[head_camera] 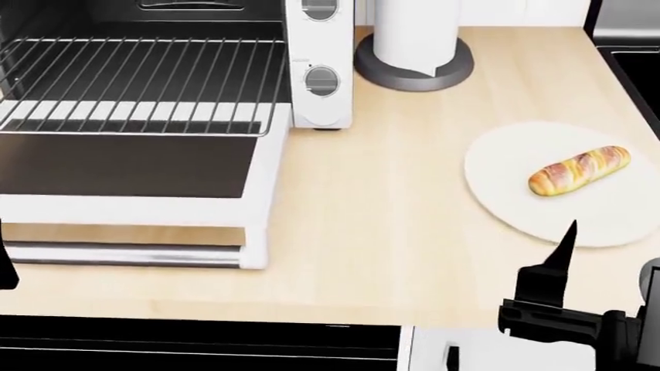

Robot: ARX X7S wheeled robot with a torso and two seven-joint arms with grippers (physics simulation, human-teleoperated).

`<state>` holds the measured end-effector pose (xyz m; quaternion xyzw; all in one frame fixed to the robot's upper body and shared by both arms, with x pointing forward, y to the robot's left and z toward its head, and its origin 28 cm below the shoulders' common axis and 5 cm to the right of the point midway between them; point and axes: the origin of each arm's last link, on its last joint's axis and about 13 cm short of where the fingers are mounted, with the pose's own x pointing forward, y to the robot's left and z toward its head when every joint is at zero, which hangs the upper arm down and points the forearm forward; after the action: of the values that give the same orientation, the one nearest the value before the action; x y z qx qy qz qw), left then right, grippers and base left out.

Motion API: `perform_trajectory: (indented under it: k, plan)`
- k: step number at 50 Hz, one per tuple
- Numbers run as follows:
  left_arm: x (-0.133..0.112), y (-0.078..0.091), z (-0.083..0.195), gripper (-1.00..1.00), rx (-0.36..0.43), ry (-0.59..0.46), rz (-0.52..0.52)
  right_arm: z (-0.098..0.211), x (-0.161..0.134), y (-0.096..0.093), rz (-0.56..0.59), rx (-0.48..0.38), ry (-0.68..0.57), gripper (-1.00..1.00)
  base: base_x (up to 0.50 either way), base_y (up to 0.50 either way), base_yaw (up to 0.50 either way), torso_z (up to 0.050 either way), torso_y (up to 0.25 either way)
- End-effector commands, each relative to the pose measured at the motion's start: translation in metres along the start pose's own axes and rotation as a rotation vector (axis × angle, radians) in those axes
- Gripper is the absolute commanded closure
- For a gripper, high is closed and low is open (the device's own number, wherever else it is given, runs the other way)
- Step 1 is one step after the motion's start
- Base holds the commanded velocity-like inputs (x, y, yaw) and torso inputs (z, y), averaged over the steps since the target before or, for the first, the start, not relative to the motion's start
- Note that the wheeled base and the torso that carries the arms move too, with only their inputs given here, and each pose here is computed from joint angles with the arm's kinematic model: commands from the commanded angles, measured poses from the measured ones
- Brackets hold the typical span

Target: Place the baguette on the rack of the toaster oven.

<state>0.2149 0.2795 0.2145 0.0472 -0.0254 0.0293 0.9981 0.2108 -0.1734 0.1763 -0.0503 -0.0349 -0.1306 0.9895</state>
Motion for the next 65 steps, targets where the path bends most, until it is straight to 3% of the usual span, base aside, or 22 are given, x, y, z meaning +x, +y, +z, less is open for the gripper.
perform_trajectory:
  k: [1, 65]
  plan:
    - [-0.0016, 0.0025, -0.0001, -1.0, 0.002, 0.012, 0.004, -0.0021, -0.0031, -0.0049, -0.015, -0.002, 0.012, -1.0, 0.14, 0.0, 0.0, 0.0, 0.0]
    - [-0.0047, 0.0014, -0.0008, -1.0, -0.004, 0.017, -0.001, -0.0072, -0.0043, -0.0114, -0.058, -0.007, 0.014, -1.0, 0.19, 0.07, 0.0, 0.0, 0.0]
